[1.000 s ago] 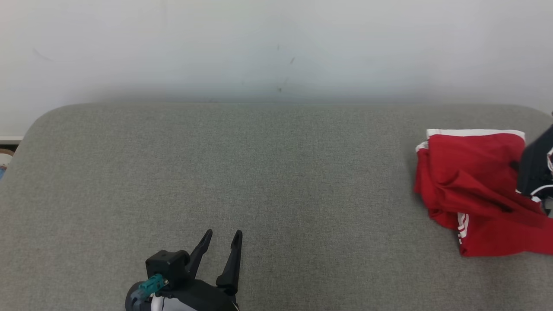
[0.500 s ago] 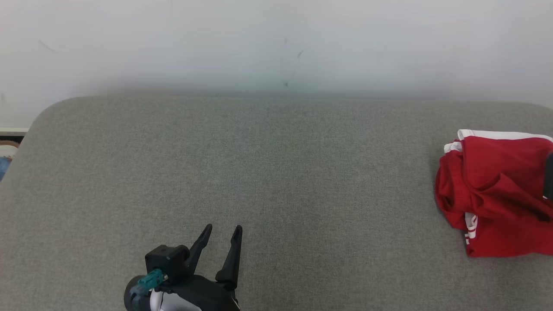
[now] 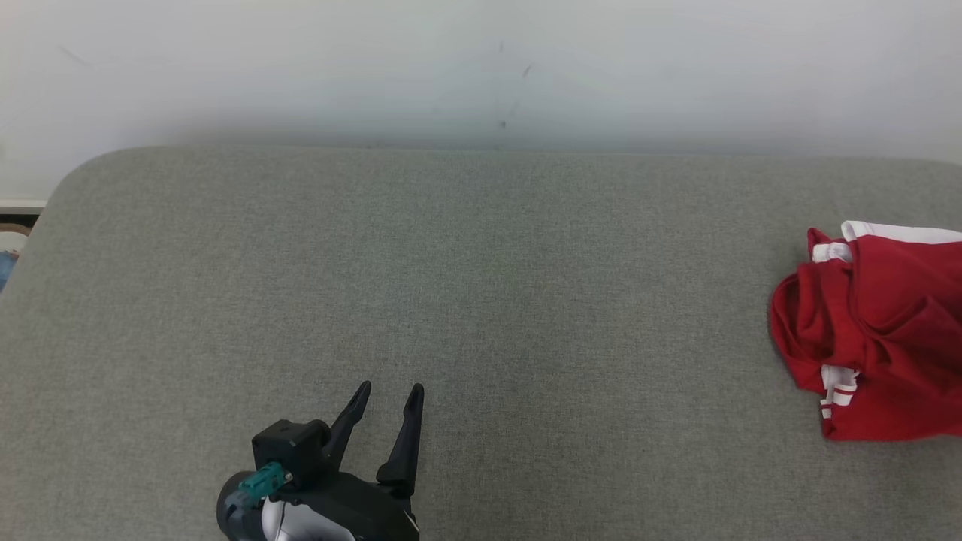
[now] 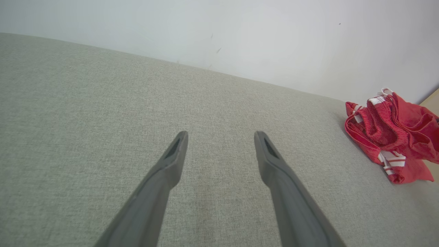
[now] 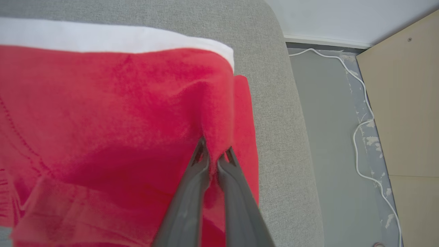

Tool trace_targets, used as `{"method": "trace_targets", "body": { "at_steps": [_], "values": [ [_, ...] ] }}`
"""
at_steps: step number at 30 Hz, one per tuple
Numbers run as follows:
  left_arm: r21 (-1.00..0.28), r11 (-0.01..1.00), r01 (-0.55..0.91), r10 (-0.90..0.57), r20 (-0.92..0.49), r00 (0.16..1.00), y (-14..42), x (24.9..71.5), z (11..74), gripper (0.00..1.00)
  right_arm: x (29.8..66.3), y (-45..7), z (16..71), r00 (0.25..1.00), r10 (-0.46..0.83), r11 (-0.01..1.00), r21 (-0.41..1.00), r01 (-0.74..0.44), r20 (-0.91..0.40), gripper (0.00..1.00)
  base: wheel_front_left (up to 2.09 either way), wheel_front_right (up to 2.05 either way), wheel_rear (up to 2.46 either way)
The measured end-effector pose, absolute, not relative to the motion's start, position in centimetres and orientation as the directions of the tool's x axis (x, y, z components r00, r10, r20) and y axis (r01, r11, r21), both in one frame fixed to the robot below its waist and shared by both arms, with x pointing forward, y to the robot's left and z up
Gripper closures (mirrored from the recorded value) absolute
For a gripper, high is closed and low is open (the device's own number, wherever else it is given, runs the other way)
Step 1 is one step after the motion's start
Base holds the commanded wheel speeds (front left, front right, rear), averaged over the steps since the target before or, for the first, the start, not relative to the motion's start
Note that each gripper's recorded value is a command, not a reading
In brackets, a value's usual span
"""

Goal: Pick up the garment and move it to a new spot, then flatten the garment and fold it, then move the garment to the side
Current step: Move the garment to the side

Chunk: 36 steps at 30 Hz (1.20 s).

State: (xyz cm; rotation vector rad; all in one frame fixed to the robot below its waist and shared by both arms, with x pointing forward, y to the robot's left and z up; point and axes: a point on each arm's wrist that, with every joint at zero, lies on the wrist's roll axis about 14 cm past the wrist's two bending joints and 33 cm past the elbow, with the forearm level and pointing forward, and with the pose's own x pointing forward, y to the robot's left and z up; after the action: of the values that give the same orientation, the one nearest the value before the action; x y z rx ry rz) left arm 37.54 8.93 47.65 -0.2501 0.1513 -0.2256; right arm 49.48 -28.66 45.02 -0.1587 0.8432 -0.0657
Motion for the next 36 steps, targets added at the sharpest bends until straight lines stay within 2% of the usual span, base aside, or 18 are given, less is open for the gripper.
{"method": "trace_targets", "body": {
  "at_steps": [1,2,3,12,18,27,36],
  "values": [
    [-0.262,0.944,0.200,-0.238,-0.122,0.964,9.0,37.6,47.6,0.00,49.5,-28.8,44.9,0.661,-0.128,0.985,-0.175,-0.005,-0.739,0.95,0.00,0.00,0.00],
    [-0.262,0.945,0.196,-0.235,-0.126,0.964,9.1,37.6,47.5,0.00,49.5,-29.0,44.7,0.657,-0.137,0.982,-0.188,-0.006,-0.741,0.55,0.00,0.00,0.00],
    [-0.262,0.946,0.192,-0.232,-0.129,0.964,9.2,37.6,47.3,0.00,49.5,-29.1,44.5,0.653,-0.143,0.980,-0.197,-0.009,-0.744,0.00,0.00,0.00,0.00],
    [-0.247,0.953,0.175,-0.214,-0.142,0.967,10.1,37.9,46.9,0.00,49.7,-29.1,44.7,0.668,-0.162,0.971,-0.239,-0.024,-0.726,0.00,0.00,0.00,0.00],
    [-0.244,0.951,0.191,-0.228,-0.132,0.965,9.6,37.7,47.3,0.00,49.9,-29.0,46.7,0.736,-0.139,0.976,-0.217,-0.011,-0.663,0.00,0.00,0.00,0.00],
    [-0.236,0.953,0.189,-0.217,-0.100,0.971,10.1,37.0,48.2,0.00,48.1,-28.1,47.2,0.826,-0.057,0.998,-0.052,0.034,-0.561,0.00,0.00,0.00,0.00],
    [-0.224,0.961,0.163,-0.184,-0.079,0.980,11.6,36.1,48.4,0.00,46.2,-27.3,48.1,0.926,-0.013,0.993,0.100,0.055,-0.376,0.00,0.00,0.00,0.00]
  ]
}}
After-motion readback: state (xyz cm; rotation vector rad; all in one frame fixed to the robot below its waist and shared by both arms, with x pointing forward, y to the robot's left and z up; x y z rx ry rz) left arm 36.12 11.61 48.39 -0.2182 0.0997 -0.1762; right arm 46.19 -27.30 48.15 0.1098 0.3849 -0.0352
